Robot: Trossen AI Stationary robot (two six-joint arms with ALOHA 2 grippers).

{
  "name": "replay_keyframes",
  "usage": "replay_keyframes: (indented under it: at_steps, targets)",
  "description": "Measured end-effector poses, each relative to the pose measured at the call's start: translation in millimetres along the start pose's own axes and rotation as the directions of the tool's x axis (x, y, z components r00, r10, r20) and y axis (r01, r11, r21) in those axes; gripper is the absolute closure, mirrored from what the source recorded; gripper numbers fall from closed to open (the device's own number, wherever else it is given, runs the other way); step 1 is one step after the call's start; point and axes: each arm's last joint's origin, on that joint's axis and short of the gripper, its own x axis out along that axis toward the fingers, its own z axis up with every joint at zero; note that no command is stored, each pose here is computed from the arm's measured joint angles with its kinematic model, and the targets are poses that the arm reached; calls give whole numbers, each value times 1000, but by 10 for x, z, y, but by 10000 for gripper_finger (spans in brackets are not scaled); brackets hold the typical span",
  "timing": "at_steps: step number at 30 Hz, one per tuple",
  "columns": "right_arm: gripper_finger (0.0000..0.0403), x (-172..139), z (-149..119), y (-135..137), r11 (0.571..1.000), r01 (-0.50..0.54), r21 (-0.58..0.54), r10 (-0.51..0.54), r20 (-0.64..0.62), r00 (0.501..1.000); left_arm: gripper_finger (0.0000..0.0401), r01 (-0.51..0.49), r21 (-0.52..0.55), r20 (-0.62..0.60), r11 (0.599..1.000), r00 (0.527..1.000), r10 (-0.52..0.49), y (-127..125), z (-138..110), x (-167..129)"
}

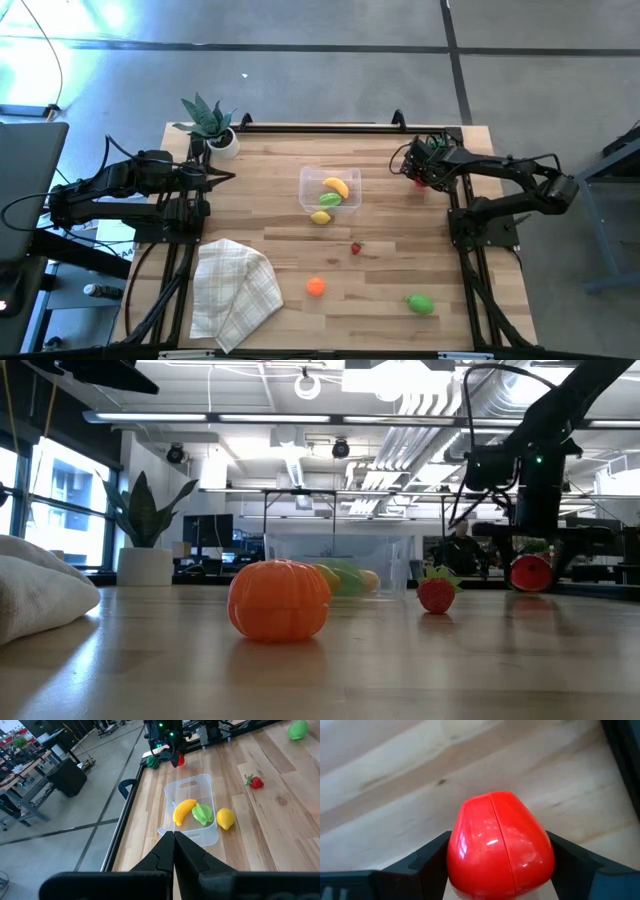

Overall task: Pick and placing Produce into tupperware
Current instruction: Put the apple into the transparent bin

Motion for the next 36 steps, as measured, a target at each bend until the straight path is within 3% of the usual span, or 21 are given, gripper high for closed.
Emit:
replay_keyframes:
  at_steps: [9,15,24,28,36]
  targets:
    - [142,-402,45,320,983,-86,-161,90,15,996,400,0,0,0,1000,1000,0,0,0,0]
    - [142,-851,94,614,926,-211,-312,234,38,972,400,0,0,0,1000,1000,0,0,0,1]
    - [142,-1466,87,969,766,-374,-523,465,48,884,400,0,0,0,1000,1000,0,0,0,1]
    - [142,-1496,-18,1165,702,-384,-599,476,-6,879,400,0,0,0,1000,1000,0,0,0,0]
    - [142,-1383,-304,1815,545,-362,-757,391,-153,908,400,0,0,0,1000,1000,0,0,0,0]
